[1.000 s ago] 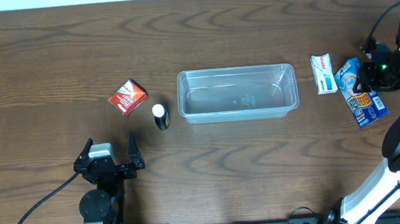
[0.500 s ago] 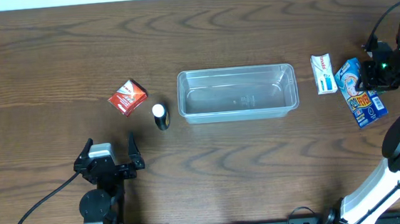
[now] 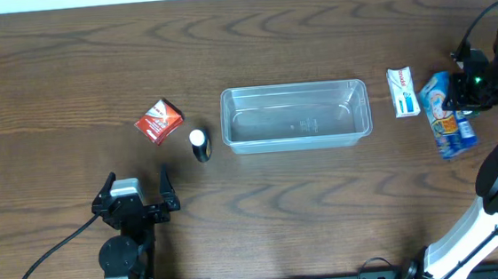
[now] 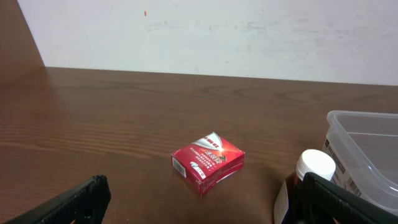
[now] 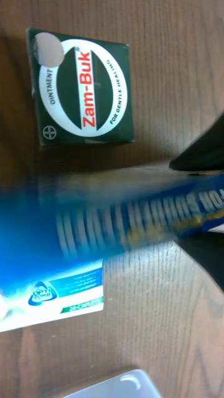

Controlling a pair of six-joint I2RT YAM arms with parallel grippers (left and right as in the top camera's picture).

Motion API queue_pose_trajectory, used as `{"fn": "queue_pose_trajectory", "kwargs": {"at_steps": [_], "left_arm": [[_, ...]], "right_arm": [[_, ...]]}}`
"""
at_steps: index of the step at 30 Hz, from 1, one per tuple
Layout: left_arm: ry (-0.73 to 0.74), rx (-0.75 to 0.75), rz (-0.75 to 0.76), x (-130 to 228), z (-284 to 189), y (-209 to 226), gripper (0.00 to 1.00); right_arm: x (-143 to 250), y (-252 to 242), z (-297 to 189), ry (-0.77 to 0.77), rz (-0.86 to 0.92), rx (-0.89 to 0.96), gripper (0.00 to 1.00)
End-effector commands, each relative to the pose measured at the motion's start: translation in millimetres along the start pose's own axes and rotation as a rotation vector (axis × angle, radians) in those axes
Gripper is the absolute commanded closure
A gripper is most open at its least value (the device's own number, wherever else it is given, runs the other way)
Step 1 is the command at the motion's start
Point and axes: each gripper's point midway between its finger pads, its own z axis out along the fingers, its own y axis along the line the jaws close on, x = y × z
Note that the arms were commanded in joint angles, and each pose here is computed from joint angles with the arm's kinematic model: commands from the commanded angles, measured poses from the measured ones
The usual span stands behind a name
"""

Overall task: Pack container
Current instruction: 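Lower the right gripper and grasp the blue box lengthwise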

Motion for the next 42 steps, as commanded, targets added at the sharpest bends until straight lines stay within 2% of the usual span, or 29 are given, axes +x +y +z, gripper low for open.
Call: {"fn": "queue_pose_trajectory", "kwargs": {"at_steps": [1, 4, 9, 11, 14, 16, 25, 30, 34, 42], "left_arm": [[0.04, 0.002, 0.019, 17.4, 2.5, 0.7, 0.02], [0.04, 0.002, 0.019, 17.4, 2.5, 0.7, 0.02], [0.04, 0.002, 0.019, 17.4, 2.5, 0.7, 0.02], [0.04, 0.002, 0.019, 17.4, 2.5, 0.7, 0.02], [0.04, 0.002, 0.019, 17.4, 2.5, 0.7, 0.02], [0.04, 0.002, 0.019, 17.4, 2.5, 0.7, 0.02], [0.04, 0.002, 0.019, 17.4, 2.5, 0.7, 0.02], [0.04, 0.002, 0.019, 17.4, 2.5, 0.7, 0.02], [0.04, 0.002, 0.019, 17.4, 2.5, 0.7, 0.02], [0.04, 0.002, 0.019, 17.4, 2.5, 0.7, 0.02]], "right_arm": [[4.8, -1.4, 5.1, 0.02, -0.034, -0.002, 0.75], [5.8, -6.5, 5.9, 0.022, -0.039, 0.015, 0.79], [4.8, -7.4, 5.9, 0.017, -0.036, 0.017, 0.79], [5.5, -7.1, 5.9, 0.02, -0.032, 0.015, 0.69], [7.6, -6.2, 5.9, 0.028, -0.031, 0.011, 0.64], [10.1, -5.5, 5.9, 0.038, -0.029, 0.008, 0.64], [11.8, -4.6, 6.5, 0.045, -0.028, 0.005, 0.74], [6.7, 5.5, 6.4, 0.015, -0.028, -0.055, 0.95], [4.3, 4.6, 6.4, 0.006, -0.03, -0.052, 0.99], [-6.8, 2.3, -2.7, -0.031, -0.038, -0.036, 0.99]]}}
